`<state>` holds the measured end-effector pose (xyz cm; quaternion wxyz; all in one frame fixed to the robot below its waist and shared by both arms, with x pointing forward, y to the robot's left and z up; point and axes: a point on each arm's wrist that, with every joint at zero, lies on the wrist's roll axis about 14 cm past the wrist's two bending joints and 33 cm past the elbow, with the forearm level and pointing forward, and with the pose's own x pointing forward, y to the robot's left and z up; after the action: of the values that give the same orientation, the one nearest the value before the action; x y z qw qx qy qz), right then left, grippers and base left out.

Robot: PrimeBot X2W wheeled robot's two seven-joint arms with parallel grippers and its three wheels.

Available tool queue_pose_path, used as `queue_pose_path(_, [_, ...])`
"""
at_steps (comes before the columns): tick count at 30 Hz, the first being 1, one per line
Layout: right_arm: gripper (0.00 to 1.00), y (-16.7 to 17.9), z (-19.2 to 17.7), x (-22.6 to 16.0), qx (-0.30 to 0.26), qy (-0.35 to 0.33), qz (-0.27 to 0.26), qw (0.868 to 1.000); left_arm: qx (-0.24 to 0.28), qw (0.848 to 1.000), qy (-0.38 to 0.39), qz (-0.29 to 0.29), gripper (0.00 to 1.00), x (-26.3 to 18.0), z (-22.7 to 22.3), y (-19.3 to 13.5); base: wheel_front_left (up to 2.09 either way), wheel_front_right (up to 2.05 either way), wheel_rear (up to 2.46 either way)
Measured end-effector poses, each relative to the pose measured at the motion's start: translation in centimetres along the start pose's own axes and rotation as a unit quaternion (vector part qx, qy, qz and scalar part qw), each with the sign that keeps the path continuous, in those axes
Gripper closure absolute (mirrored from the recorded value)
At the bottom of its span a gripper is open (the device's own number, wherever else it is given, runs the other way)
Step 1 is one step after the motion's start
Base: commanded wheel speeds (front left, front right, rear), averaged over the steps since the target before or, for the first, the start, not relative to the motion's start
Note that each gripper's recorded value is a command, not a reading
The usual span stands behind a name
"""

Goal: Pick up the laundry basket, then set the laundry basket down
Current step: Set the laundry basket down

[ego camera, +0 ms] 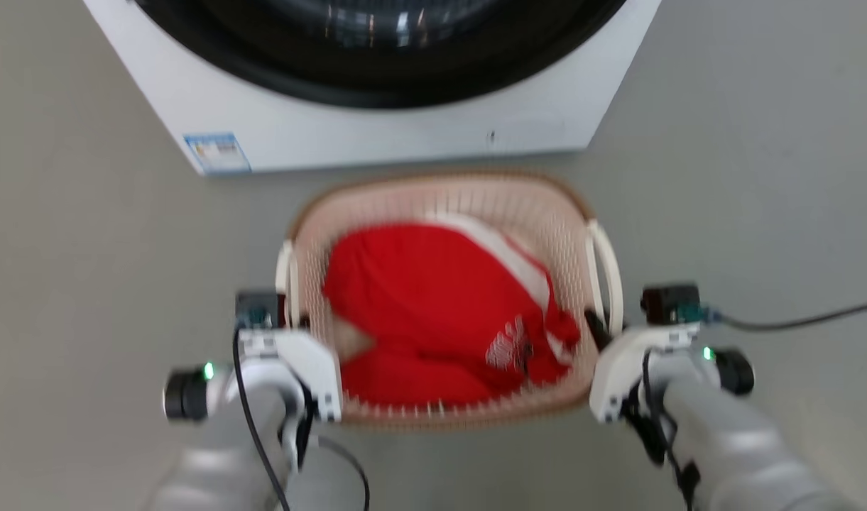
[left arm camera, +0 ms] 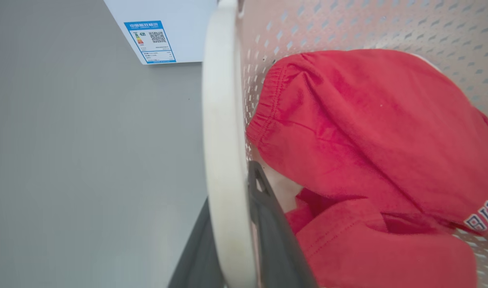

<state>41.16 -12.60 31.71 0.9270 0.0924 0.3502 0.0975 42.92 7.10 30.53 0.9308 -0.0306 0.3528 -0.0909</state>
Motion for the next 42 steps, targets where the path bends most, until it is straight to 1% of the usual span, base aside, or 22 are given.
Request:
queue_pose_path(4, [1.0,-0.5,1.7,3.3,-0.002,-0.005,0.001,1.0,0.001,1.0,-0.015,0.011,1.0,3.0,1.7,1.2,0.0,0.0,0.0])
queue_pose_path(5, [1.0,-0.5,1.7,3.3,-0.002,-0.005,0.001,1.0,0.001,1.0,-0.015,0.011,1.0,3.0,1.7,1.2,0.0,0.0,0.0])
queue_pose_path(6, [1.0,-0.8,2.5,5.1,-0.007,-0.006,0.002,1.0,-0.003,1.0,-0.018,0.016,1.0,4.6,1.9,1.8,0.0,0.0,0.0])
queue_pose_path(7, [1.0,-0.9,2.8,6.1,-0.009,-0.008,0.003,1.0,-0.003,1.0,-0.02,0.021,1.0,5.3,1.9,2.3,0.0,0.0,0.0])
queue_pose_path(8, [1.0,-0.9,2.8,6.1,-0.009,-0.008,0.003,1.0,-0.003,1.0,-0.02,0.021,1.0,5.3,1.9,2.3,0.0,0.0,0.0])
queue_pose_path(9, [1.0,-1.2,2.8,7.8,-0.009,-0.005,0.003,1.0,-0.006,0.999,-0.022,0.025,1.0,6.8,1.9,2.8,0.0,0.0,0.0])
queue_pose_path(14, [1.0,-2.4,0.6,11.2,-0.003,0.015,-0.002,1.0,-0.009,0.999,-0.012,0.031,1.0,10.1,0.1,3.8,0.0,0.0,0.0])
queue_pose_path(20, [1.0,-3.7,-2.8,14.0,0.009,0.034,-0.008,0.999,-0.004,0.999,0.0,0.037,1.0,13.4,-2.4,5.1,0.0,0.0,0.0])
queue_pose_path(27, [1.0,-5.1,-5.2,15.6,0.011,0.043,-0.019,0.999,0.001,0.999,0.013,0.037,1.0,15.6,-5.0,5.5,0.0,0.0,0.0])
queue_pose_path(34, [1.0,-6.2,-5.8,15.8,0.013,0.044,-0.032,0.998,-0.006,0.999,0.023,0.033,1.0,16.3,-6.3,4.9,0.0,0.0,0.0])
queue_pose_path(42, [1.0,-6.3,-6.3,16.2,0.013,0.047,-0.034,0.998,-0.008,0.999,0.024,0.036,1.0,16.6,-6.6,5.1,0.0,0.0,0.0])
